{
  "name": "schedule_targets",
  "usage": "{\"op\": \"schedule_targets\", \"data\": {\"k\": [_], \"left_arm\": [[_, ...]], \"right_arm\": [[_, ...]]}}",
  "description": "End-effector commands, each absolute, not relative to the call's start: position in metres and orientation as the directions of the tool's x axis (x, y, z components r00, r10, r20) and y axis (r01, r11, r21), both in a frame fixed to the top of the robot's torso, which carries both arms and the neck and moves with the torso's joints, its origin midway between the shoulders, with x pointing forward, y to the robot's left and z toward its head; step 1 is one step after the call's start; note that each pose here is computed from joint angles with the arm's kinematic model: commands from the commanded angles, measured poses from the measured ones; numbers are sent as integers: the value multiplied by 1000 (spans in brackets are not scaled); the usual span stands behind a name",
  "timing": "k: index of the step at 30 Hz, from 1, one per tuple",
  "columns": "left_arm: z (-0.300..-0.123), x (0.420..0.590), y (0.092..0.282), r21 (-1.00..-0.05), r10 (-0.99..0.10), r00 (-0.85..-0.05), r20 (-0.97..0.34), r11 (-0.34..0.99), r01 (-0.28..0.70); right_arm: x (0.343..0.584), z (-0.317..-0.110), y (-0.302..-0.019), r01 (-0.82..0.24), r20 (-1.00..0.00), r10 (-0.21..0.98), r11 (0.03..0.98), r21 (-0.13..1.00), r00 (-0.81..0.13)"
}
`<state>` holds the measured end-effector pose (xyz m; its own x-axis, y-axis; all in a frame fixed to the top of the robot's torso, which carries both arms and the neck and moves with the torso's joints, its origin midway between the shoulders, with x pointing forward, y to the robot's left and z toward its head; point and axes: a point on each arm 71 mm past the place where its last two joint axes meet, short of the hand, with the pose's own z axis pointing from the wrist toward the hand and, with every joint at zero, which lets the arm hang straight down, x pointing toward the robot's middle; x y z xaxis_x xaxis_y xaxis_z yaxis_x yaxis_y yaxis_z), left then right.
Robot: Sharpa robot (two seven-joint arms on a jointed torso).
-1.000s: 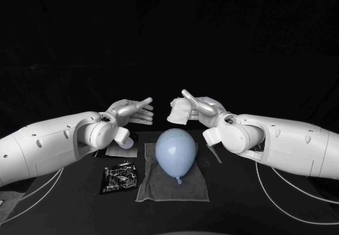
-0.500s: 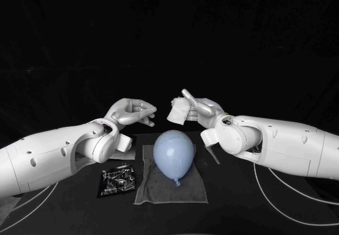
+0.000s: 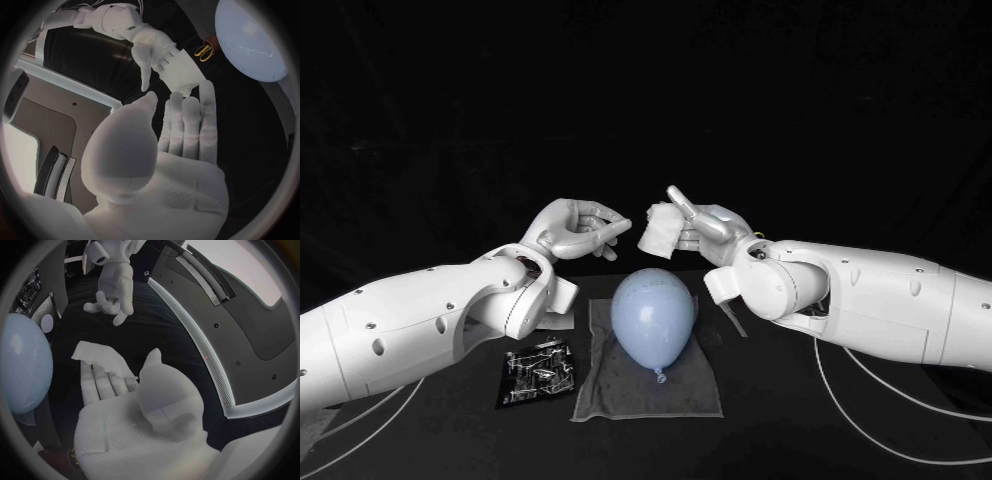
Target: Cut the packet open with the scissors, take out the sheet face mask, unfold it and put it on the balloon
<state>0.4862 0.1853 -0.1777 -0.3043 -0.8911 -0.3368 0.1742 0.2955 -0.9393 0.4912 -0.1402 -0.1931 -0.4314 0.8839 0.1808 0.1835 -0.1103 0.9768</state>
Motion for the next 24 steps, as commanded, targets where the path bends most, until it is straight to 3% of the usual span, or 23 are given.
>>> {"op": "schedule_targets", "data": {"k": [1, 24], "left_arm": [[-181, 489, 183, -903, -857, -284, -430, 405, 146], [-181, 491, 182, -909, -861, -292, -417, 388, 154]], "right_arm": [[489, -191, -137, 157, 168, 880, -108, 982, -444], [486, -190, -135, 158, 169, 872, -107, 982, -459]]}}
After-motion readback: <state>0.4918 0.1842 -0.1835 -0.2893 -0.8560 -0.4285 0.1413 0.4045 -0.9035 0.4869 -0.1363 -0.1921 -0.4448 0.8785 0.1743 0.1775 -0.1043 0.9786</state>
